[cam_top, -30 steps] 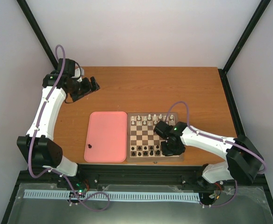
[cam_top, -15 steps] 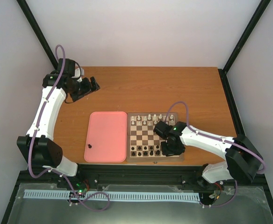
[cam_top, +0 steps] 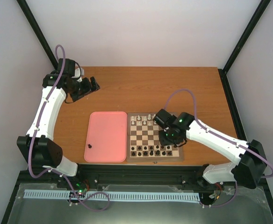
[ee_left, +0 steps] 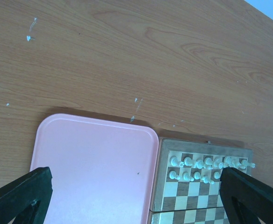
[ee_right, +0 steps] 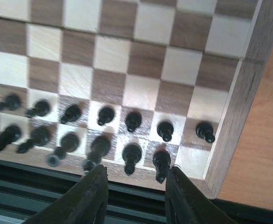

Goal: Set up the chess pieces on the board
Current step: Place the chess piece on the chessboard, then pick up the chess piece from the storage box.

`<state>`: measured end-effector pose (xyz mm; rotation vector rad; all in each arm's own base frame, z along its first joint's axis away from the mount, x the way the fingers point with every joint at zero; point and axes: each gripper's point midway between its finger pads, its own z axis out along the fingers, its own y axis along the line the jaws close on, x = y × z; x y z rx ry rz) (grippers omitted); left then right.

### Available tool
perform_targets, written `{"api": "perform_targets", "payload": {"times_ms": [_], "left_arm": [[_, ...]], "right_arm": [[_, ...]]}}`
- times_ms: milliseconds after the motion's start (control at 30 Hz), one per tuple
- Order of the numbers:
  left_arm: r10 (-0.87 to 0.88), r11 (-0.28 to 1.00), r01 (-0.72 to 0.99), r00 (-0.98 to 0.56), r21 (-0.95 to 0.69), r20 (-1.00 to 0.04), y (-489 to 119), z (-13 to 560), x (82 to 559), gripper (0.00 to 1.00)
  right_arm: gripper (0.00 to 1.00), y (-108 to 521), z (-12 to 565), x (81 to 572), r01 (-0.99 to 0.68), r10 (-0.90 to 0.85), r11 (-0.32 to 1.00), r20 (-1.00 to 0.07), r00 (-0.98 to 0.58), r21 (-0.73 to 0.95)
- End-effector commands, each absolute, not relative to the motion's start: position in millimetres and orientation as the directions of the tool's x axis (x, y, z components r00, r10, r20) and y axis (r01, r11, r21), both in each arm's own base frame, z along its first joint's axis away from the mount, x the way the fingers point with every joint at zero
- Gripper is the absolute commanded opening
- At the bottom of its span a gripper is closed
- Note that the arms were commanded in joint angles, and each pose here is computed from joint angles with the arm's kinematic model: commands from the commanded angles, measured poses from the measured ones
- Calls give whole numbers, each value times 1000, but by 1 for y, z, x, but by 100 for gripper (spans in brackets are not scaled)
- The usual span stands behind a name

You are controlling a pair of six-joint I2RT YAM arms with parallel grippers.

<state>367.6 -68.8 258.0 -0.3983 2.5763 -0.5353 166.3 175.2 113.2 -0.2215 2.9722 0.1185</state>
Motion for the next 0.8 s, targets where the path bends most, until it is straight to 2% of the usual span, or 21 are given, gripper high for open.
{"api": "perform_targets", "payload": {"times_ms": [0, 167, 367, 567, 767], "left_arm": [[-359, 882, -142, -821, -450, -444, -71, 280, 372, 100], [-362, 879, -131, -810, -458, -462, -72, 290, 372, 100], [-363, 880, -116, -788, -460, -497, -70, 308, 370, 100], [-362, 881, -113, -787, -460, -500, -70, 308, 367, 100], [-364, 876, -108, -788, -469, -497, -72, 307, 365, 100]], "right_arm": [[37, 188, 141, 190, -199, -183, 979, -227, -957, 51], [46, 259, 161, 229, -364, -327, 928, -303, -895, 76], [56, 387, 154, 249, -594, -521, 793, -356, -776, 135], [57, 500, 146, 220, -783, -677, 581, -402, -616, 222], [58, 547, 113, 185, -861, -772, 427, -384, -507, 277]]}}
